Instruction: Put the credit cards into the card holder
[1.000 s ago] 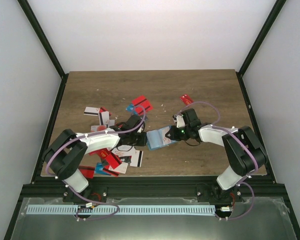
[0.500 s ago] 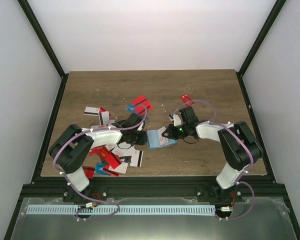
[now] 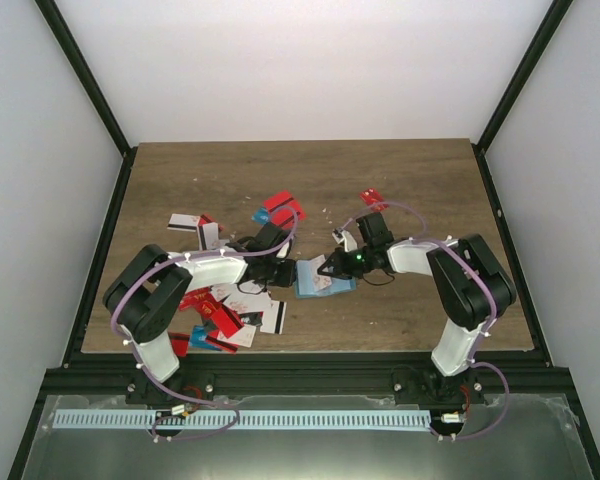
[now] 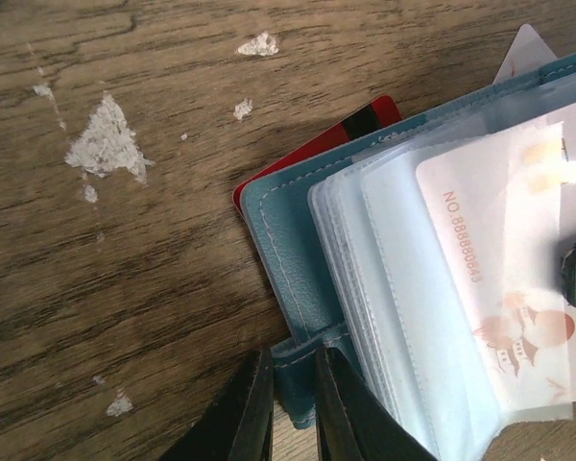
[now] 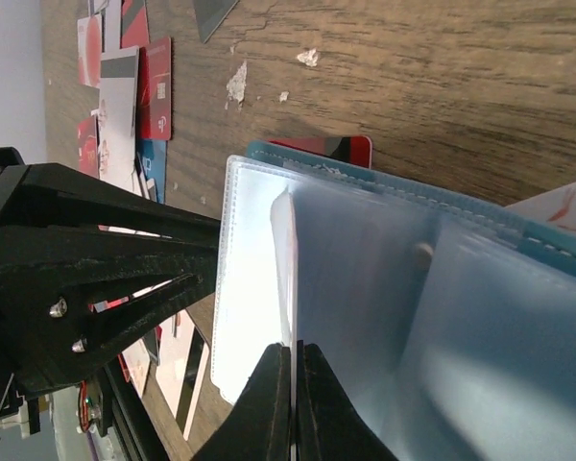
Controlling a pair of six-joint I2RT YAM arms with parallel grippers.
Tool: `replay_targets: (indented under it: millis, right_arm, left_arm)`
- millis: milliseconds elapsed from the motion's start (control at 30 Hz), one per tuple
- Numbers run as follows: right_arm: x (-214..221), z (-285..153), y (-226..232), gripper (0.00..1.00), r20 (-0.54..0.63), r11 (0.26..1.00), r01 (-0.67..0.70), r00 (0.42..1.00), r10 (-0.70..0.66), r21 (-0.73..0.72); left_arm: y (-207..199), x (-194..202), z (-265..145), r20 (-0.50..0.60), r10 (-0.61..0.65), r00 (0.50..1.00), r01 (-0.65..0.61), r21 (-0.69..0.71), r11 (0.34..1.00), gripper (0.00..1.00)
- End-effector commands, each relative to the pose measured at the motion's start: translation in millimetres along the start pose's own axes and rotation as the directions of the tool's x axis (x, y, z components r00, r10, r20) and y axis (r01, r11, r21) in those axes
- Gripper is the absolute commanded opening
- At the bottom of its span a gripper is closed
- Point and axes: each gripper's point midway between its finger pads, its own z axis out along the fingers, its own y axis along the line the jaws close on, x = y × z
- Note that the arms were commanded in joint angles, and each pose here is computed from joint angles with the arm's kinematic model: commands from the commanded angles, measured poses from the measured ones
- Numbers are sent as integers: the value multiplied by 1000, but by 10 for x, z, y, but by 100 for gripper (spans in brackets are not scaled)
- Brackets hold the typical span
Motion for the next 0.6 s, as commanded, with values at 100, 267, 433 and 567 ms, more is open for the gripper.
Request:
replay_targets:
  millis: [100,267,433,567]
  right_arm:
    - [78,73,-60,1,-8,996,-80,997,80,-39]
    - [164,109,-69,1,-8,986,-142,990,142,-87]
    - [213,114,-131,1,3,982,-175,984,176,-76]
    - [207,92,-198,2,31,981,-190,981,191,-32]
  left_arm:
    - [54,194,117,-65,-39,997,40,3,999,15]
    - [15,279,162,-88,-85,993,89,47,995,15]
    - [40,337,173,-96,-105,990,110,48,993,15]
    - [45,355,165,-97,-112,989,116,46,992,15]
